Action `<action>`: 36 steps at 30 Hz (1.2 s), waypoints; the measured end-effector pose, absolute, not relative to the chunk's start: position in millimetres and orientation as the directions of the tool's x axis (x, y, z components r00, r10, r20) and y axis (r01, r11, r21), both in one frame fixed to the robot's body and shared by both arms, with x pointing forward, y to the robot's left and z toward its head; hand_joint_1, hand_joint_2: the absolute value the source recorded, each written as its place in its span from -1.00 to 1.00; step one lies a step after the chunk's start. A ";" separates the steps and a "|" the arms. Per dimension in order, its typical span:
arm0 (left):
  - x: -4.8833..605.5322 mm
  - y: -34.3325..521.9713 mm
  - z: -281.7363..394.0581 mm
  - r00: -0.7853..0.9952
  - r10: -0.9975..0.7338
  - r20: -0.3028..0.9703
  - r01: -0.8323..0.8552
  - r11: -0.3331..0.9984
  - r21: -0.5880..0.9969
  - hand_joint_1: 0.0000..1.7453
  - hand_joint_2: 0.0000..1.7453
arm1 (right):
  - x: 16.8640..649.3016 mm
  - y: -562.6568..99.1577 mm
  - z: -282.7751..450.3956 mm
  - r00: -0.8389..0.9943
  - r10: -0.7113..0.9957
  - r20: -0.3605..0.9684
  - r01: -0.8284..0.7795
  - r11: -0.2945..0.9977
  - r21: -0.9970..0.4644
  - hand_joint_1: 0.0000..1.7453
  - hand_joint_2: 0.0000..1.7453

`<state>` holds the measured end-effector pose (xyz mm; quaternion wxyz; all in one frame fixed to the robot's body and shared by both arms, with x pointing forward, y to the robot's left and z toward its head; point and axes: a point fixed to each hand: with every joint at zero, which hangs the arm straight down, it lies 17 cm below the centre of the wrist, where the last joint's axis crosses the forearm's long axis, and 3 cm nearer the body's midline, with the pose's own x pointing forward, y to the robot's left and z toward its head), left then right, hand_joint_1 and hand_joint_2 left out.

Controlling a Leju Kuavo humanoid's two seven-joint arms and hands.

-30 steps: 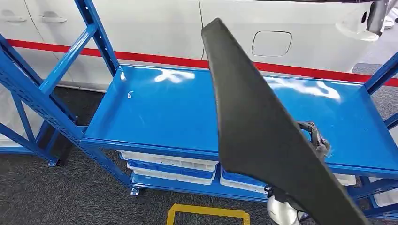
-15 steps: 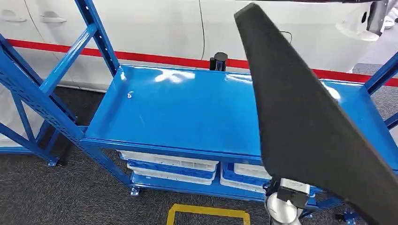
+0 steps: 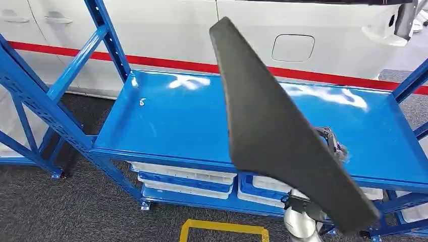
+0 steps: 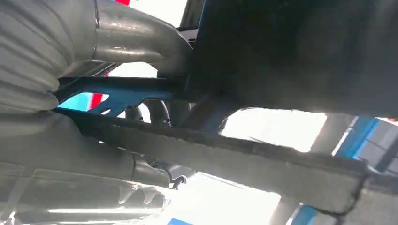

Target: Take the parts from the cabinet and place them on the table.

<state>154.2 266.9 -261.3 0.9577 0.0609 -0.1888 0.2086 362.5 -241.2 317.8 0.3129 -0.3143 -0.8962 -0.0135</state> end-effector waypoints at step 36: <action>160.9 261.3 -259.2 0.839 0.373 0.397 -0.417 0.908 0.027 -1.00 1.00 | 387.5 -250.2 292.2 -0.535 0.583 0.611 0.578 0.780 -0.239 1.00 1.00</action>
